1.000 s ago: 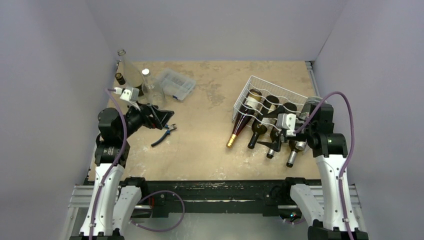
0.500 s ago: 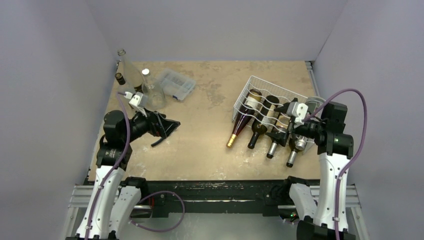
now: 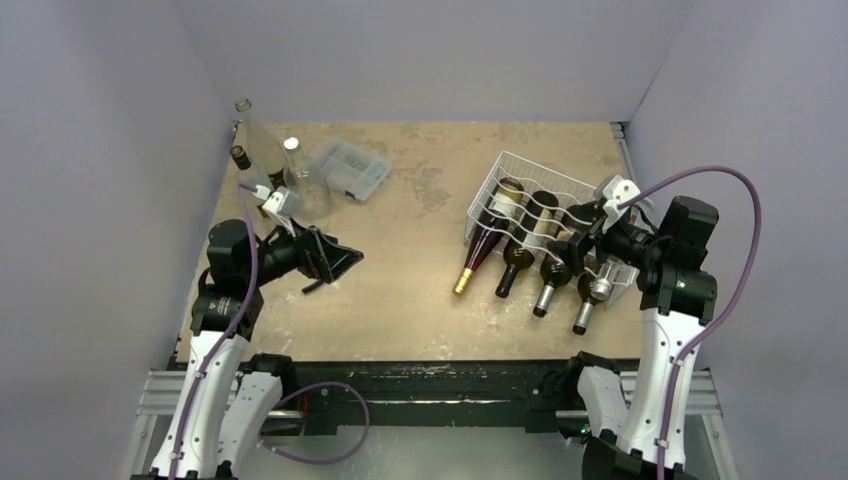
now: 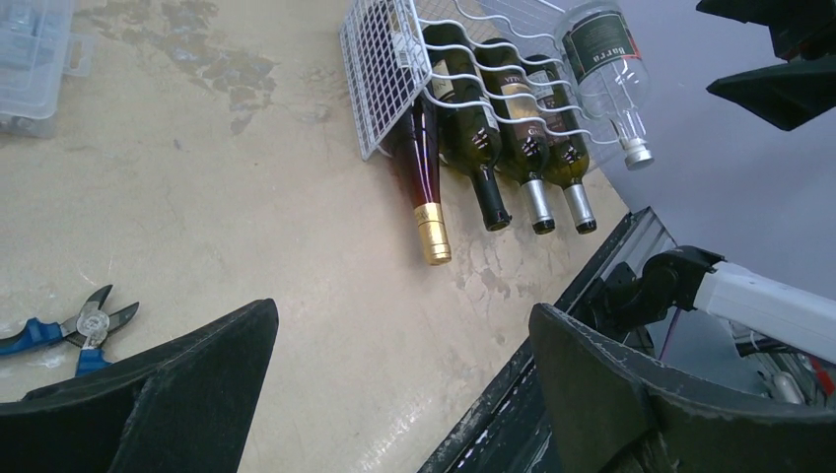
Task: Take the wine bottle off the wine rack
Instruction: Pick up the wine bottle from the wine rack.
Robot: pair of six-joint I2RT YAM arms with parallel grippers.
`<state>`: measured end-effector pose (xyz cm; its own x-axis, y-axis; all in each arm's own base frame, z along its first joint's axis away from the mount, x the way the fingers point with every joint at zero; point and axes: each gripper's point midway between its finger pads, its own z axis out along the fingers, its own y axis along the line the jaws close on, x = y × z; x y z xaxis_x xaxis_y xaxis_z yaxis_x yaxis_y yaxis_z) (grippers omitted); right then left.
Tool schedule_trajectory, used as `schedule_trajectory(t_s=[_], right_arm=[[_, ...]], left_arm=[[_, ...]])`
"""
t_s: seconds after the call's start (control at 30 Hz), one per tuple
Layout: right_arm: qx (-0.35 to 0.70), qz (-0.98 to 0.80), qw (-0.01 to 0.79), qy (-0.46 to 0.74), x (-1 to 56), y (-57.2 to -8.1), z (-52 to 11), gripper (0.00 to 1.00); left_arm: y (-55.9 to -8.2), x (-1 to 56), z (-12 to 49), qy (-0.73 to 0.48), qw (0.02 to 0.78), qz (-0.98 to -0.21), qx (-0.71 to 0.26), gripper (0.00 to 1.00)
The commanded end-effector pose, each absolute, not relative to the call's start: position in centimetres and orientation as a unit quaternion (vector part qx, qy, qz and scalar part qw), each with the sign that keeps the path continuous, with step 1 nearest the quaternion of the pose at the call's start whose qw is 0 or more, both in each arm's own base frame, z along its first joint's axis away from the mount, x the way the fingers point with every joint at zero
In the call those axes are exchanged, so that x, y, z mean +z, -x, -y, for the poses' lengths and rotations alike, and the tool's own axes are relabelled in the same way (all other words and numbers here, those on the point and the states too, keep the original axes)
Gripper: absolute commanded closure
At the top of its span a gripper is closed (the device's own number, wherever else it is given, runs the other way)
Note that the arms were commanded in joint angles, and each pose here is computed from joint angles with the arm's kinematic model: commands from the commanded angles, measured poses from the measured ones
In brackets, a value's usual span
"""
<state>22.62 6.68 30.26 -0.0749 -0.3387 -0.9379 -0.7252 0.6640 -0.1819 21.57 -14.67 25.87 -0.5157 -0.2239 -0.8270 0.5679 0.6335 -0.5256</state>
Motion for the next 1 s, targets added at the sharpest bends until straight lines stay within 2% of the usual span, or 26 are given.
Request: schedule_trajectory(t_s=[0.0, 0.33, 0.47, 0.63, 0.97], right_arm=[[0.107, -0.751, 0.594, 0.266, 32.5, -25.1, -3.4, 0.01], [0.064, -0.823, 0.553, 0.116, 30.6, -26.1, 1.1, 0.01], [0.068, -0.858, 0.501, 0.093, 28.5, -25.0, 1.6, 0.01], [0.025, -0.876, 0.477, 0.065, 27.3, -23.5, 3.1, 0.01], [-0.015, -0.895, 0.445, 0.009, 25.7, -23.0, 5.6, 0.08]], left_arm=[[-21.4, 27.7, 14.6, -0.121, 0.496, -0.755, -0.410, 0.00], [-21.4, 27.7, 14.6, -0.116, 0.493, -0.758, -0.410, 0.00], [-21.5, 27.7, 14.6, -0.114, 0.489, -0.761, -0.410, 0.00], [-21.3, 27.6, 14.9, -0.116, 0.478, -0.766, -0.414, 0.00], [-20.9, 27.6, 15.2, -0.125, 0.475, -0.769, -0.409, 0.00]])
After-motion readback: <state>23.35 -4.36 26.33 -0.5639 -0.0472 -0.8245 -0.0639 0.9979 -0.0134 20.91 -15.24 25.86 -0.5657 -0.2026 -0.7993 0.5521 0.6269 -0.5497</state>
